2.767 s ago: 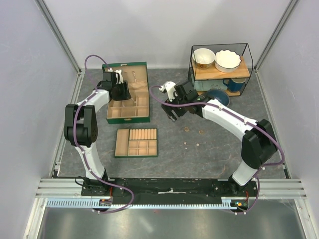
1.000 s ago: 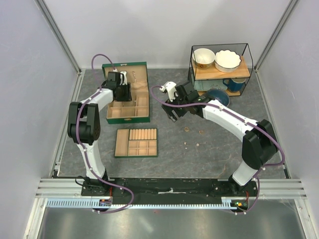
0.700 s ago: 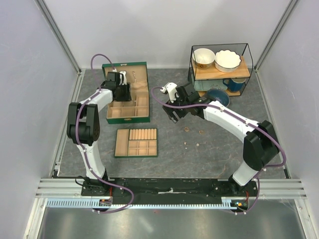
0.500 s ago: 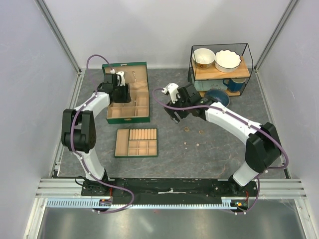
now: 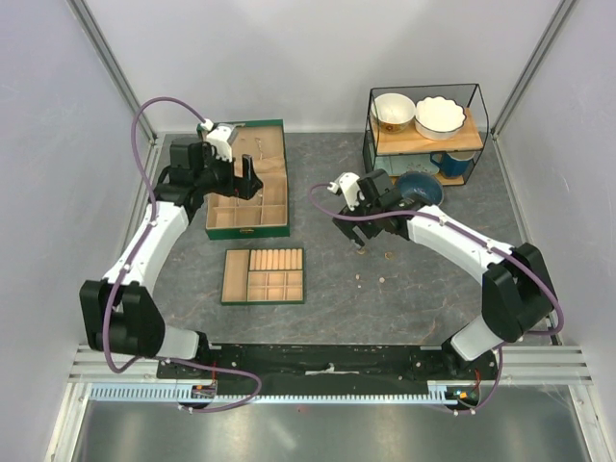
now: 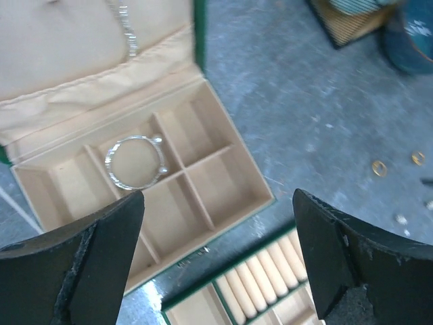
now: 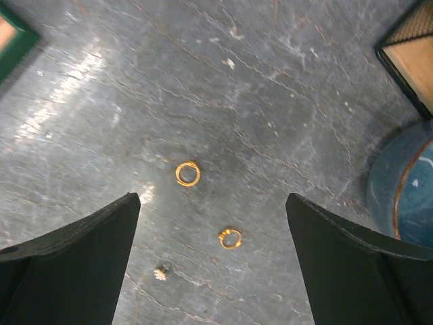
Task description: Organize the mixed jewelry
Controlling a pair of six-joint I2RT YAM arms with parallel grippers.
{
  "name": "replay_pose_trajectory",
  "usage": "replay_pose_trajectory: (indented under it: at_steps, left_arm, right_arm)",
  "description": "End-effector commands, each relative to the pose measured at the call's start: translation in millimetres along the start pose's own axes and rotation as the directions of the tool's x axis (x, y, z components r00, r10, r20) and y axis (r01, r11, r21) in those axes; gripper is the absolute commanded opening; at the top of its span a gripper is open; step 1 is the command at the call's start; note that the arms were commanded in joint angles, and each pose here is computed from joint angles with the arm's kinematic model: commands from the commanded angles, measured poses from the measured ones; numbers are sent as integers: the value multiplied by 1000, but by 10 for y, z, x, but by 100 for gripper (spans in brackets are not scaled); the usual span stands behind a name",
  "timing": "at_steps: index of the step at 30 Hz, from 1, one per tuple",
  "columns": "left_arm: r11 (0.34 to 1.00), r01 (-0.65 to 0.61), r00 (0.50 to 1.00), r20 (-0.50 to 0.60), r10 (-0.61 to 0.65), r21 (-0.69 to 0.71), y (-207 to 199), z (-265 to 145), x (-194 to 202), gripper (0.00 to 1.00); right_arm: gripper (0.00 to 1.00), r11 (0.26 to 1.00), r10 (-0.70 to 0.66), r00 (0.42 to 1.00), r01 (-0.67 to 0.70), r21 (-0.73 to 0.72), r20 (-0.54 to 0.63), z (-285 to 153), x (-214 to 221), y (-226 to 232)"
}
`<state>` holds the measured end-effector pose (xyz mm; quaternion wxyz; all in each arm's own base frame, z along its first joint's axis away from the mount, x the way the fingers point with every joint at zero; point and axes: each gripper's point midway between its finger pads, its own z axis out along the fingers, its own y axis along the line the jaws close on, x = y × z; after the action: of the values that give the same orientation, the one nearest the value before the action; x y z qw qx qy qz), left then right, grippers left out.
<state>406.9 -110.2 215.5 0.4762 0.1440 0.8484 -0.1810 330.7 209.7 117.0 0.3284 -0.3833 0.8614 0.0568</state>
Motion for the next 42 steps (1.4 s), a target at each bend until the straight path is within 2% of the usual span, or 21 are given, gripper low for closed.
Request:
replay_pose_trajectory:
  at_steps: [1, 4, 7, 14, 17, 25, 42]
  left_arm:
    - [961, -116, 993, 14, 116, 252, -540, -339, 57, 98]
    - [929, -147, 988, 11, 152, 340, -763, -493, 125, 99]
    - [905, -187, 980, 14, 197, 382, -910, -567, 226, 99]
    - [888, -219, 971, -1, 240, 404, -978, -525, 370, 99]
    - [884, -223, 969, -4, 246, 412, -988, -508, 394, 99]
    - [887, -212, 970, -26, 243, 411, -977, -473, 466, 99]
    - [897, -229, 968, -8, 251, 377, -937, -491, 485, 98]
  right_arm:
    - [98, 999, -16, 1000, 17, 37, -20, -48, 135, -218]
    - [96, 999, -33, 998, 35, 32, -57, -14, 252, -280]
    - [88, 997, -68, 994, 70, 20, -90, 50, 340, -290]
    - [68, 989, -139, 979, 131, -63, -147, 271, 540, -184]
    - [62, 985, -163, 972, 150, -87, -169, 352, 613, -160]
    - [54, 982, -151, 972, 125, -143, -183, 547, 660, -63]
    - [50, 983, -78, 988, 53, -178, -136, 598, 459, 16]
